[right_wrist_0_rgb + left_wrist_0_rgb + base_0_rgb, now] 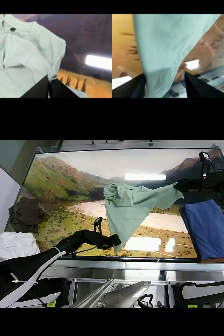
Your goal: Fold the shirts.
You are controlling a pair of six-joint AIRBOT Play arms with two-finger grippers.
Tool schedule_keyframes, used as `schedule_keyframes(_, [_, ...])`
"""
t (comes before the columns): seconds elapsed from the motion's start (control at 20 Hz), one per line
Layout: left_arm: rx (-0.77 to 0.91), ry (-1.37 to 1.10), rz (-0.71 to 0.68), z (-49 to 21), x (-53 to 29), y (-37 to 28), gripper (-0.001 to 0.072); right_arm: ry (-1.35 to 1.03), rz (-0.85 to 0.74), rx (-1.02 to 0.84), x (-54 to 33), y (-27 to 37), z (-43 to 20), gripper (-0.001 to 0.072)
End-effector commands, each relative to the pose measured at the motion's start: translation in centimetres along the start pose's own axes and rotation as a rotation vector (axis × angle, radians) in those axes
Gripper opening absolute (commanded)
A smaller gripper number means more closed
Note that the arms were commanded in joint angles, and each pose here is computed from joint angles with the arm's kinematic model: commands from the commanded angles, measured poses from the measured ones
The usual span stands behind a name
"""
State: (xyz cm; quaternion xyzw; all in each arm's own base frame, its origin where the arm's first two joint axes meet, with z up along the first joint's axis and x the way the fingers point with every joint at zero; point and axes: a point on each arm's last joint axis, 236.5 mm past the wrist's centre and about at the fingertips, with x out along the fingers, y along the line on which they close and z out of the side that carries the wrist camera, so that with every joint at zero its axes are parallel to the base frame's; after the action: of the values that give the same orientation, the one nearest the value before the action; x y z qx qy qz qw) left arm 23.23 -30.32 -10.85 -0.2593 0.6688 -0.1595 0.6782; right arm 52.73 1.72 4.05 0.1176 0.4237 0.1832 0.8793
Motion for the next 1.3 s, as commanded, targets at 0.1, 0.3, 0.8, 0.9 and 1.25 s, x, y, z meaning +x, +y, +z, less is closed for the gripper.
schedule_keyframes(0.1, [0.140,0.024,-0.023,0.4,0.7,-3.2,0.0016,0.010,0.013,0.000,-0.2,0.4,-0.2,0.0015])
schedule_keyframes(0.3, [0.279,-0.128,-0.067,5.0,-7.1,-7.1,0.0014,-0.128,0.056,0.004,-4.5,2.9,4.0,0.0014])
schedule_keyframes(0.8, [0.586,-1.340,-0.123,-0.4,-64.4,-17.3,0.0014,-1.329,-0.111,-0.603,-54.9,30.4,14.2,0.0014])
schedule_keyframes(0.9, [0.587,-1.377,-0.082,-2.9,-66.7,-16.9,0.0014,-1.416,-0.159,-0.703,-59.0,33.6,10.9,0.0014])
schedule_keyframes(1.25, [0.471,-1.033,0.108,10.1,-55.3,-12.1,0.0014,-1.183,-0.052,-0.625,-49.8,29.7,14.8,0.0015])
